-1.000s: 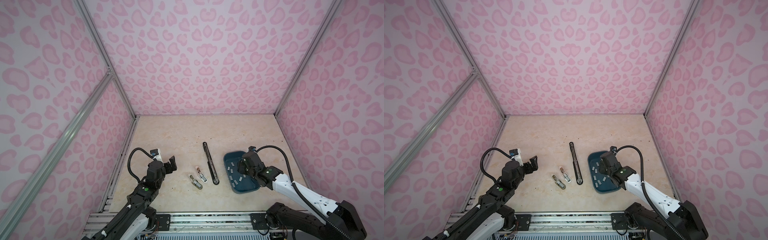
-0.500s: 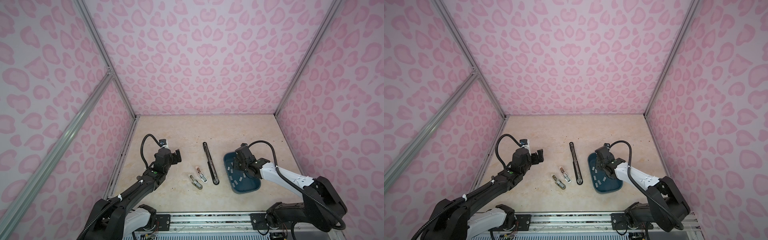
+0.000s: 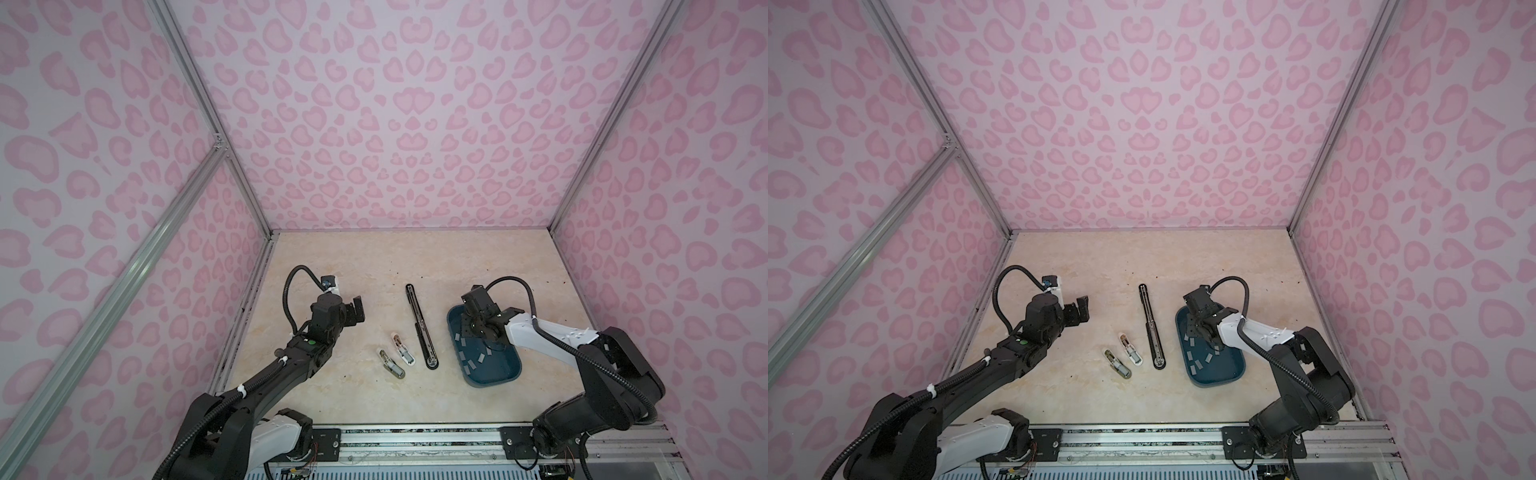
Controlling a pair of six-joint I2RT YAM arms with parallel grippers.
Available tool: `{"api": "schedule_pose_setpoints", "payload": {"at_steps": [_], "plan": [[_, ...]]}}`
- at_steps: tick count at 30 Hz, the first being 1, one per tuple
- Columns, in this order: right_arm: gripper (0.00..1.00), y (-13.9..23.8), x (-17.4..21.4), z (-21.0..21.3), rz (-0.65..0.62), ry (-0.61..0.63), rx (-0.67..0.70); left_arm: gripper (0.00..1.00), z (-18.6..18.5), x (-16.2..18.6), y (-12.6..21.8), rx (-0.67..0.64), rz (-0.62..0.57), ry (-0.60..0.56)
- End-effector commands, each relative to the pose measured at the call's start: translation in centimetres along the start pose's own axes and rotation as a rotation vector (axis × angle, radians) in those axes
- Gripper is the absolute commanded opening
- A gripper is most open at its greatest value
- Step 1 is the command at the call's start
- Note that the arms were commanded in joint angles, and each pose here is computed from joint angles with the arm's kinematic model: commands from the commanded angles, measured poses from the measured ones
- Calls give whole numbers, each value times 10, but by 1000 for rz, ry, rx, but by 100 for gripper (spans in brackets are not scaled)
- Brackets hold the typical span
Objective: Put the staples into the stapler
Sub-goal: 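Close the right gripper on a grey staple strip in the tub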
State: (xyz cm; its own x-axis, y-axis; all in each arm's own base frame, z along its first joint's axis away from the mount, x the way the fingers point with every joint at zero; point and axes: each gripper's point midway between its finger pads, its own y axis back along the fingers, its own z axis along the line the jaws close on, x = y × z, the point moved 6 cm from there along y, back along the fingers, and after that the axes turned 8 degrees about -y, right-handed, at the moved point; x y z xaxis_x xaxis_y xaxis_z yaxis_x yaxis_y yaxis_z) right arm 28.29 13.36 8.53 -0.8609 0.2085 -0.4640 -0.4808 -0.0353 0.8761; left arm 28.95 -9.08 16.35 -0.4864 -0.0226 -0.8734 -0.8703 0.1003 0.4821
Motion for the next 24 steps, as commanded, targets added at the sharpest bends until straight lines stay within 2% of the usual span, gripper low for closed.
{"api": "schedule_pose_setpoints", "payload": {"at_steps": [1, 15, 24], "plan": [[40, -6, 3, 0, 15, 16, -3, 98, -1, -5, 4, 14, -39, 8], [40, -8, 6, 7, 31, 28, -40, 98, 0, -3, 10, 30, -54, 18], [37, -16, 8, 6, 48, 42, 1, 98, 0, -2, 10, 29, -55, 20]]}}
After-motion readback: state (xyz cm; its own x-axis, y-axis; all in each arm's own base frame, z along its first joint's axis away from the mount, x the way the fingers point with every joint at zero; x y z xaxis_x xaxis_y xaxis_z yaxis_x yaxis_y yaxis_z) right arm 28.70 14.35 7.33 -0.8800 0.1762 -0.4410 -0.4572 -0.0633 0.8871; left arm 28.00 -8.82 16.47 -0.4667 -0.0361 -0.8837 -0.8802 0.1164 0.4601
